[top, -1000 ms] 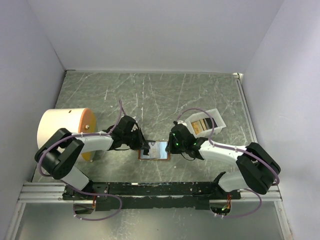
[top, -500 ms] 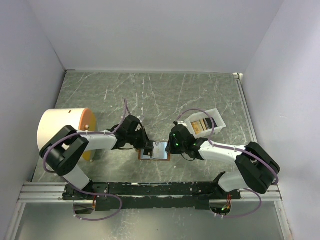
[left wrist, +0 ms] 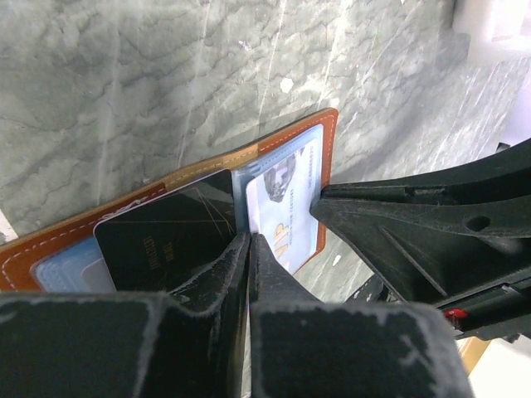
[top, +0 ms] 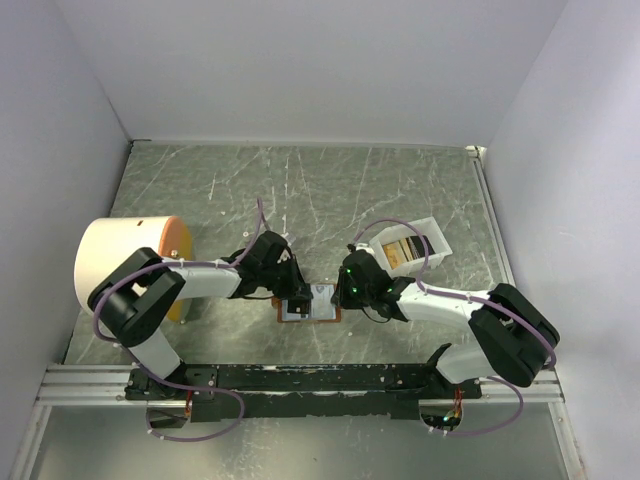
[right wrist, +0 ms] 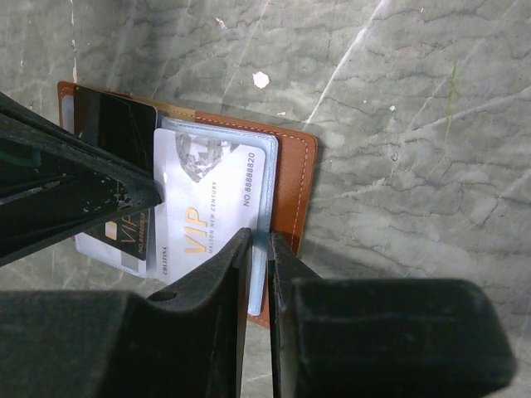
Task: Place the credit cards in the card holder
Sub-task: Insert the credit card into the card holder.
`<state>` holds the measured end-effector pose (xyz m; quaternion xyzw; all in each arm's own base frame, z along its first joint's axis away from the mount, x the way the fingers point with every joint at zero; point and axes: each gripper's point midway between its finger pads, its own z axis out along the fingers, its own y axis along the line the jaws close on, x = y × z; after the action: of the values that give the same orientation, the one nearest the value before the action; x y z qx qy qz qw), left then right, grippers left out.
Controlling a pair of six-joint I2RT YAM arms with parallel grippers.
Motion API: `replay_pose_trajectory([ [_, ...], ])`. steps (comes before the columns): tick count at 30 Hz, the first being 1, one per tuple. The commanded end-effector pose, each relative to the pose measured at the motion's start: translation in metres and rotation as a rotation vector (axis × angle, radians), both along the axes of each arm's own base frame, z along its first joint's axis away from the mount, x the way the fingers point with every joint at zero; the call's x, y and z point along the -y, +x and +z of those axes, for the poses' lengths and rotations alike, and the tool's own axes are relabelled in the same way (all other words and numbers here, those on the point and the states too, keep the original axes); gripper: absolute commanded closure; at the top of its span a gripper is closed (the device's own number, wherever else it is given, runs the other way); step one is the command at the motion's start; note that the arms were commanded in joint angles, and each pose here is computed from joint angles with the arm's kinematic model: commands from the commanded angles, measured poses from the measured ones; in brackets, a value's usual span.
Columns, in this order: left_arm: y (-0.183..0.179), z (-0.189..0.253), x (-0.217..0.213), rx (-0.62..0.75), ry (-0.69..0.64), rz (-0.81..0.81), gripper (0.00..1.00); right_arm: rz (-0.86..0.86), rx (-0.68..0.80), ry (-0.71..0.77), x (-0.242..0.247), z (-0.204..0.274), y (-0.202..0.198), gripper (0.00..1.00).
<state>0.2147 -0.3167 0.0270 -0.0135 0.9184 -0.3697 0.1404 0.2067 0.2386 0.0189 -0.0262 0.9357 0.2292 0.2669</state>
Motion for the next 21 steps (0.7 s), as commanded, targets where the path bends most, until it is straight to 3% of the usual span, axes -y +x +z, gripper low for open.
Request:
replay_pose_trajectory([
  [1, 0.005, 0.014, 0.018, 0.028, -0.048, -0.021, 0.88, 0.003, 0.005, 0.011, -0.002, -0.001, -0.001, 0.87],
  [13, 0.007, 0.021, 0.019, 0.039, -0.053, 0.003, 0.83, -0.006, 0.019, 0.007, -0.001, 0.004, 0.002, 0.86],
  [17, 0.008, 0.025, 0.014, 0.049, -0.034, 0.017, 0.72, -0.012, 0.028, 0.003, 0.001, 0.009, 0.002, 0.84],
  [21, 0.009, 0.024, 0.008, 0.045, 0.004, 0.036, 0.68, -0.02, 0.034, 0.009, 0.002, 0.018, 0.003, 0.83],
])
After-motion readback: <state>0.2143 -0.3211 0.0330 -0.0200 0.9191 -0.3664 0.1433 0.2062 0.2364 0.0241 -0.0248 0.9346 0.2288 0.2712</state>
